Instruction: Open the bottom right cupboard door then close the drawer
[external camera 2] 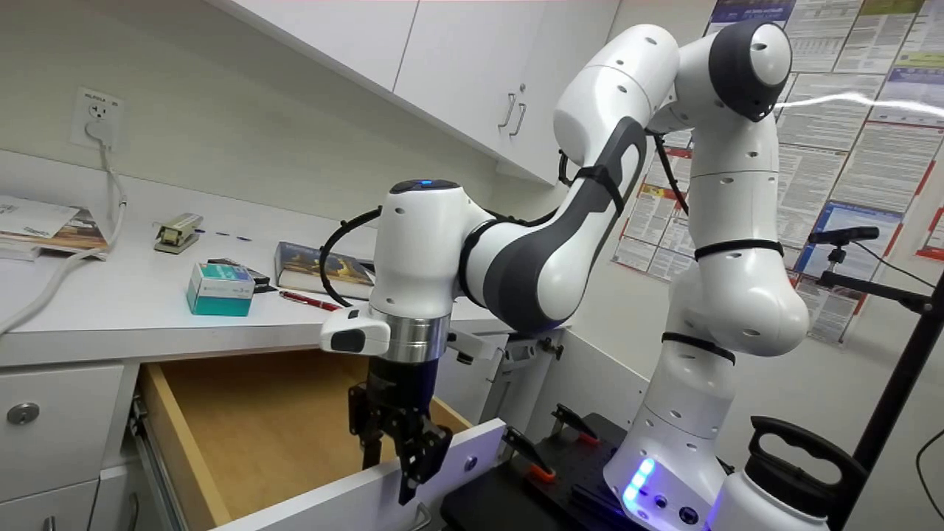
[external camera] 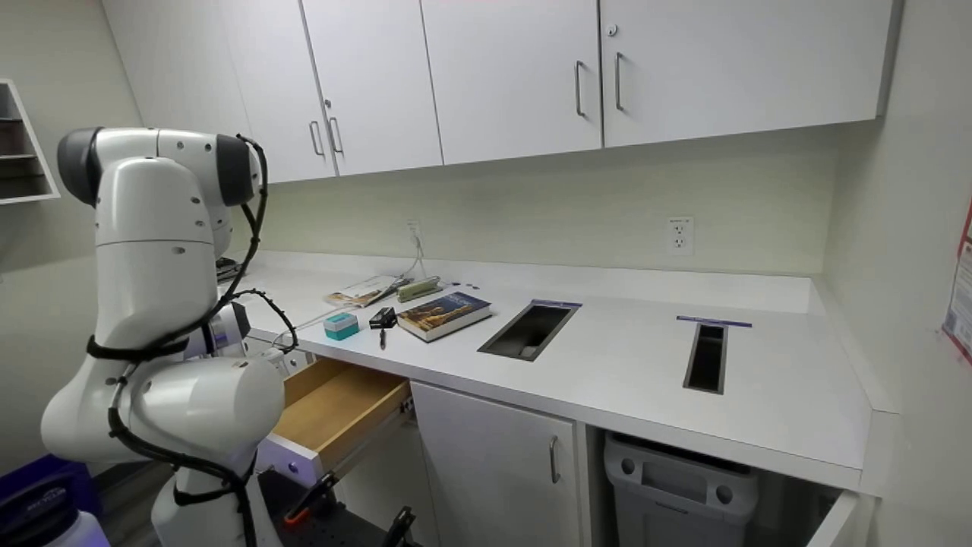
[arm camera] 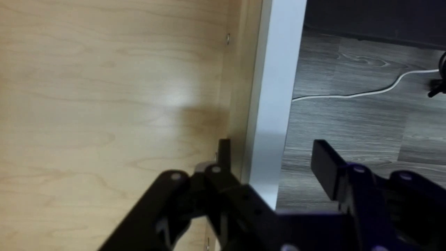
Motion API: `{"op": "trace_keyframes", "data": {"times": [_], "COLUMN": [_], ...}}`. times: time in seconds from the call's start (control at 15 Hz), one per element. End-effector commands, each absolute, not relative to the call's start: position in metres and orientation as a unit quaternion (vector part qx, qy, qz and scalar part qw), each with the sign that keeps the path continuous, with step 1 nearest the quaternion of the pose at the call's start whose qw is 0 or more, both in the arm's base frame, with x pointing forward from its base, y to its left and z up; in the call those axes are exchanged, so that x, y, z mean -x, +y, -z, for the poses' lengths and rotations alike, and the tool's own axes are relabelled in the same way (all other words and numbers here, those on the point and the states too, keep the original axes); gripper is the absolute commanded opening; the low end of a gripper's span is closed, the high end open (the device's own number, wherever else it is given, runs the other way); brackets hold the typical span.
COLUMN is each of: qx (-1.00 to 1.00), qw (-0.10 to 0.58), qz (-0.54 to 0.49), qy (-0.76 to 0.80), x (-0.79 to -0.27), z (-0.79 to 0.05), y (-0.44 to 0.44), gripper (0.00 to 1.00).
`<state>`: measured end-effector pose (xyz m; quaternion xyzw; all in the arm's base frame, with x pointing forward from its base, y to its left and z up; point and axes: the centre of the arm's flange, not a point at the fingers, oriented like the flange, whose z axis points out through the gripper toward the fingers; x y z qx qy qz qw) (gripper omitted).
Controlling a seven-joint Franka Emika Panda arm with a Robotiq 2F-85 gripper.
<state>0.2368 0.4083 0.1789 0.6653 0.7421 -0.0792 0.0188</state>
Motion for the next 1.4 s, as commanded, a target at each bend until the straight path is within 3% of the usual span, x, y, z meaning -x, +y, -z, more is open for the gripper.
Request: {"op": "trace_keyframes", "data": {"times": [0.0,0.2,0.4,0.47,1.33], "qx": [-0.655,-0.656,-0.661,-0.665,-0.636], "qw": [0.019,0.019,0.027,0.033,0.050], "qz": [0.081,0.075,0.071,0.069,0.057], "qy": [0.751,0.751,0.746,0.743,0.768], "x": [-0.247,-0.249,-0.257,-0.264,-0.388], "z": [-0.177,-0.179,-0.181,-0.183,-0.191], "y": [0.414,0.414,0.409,0.405,0.367], "gripper": [0.31,0.10,0.02,0.06,0.06]}}
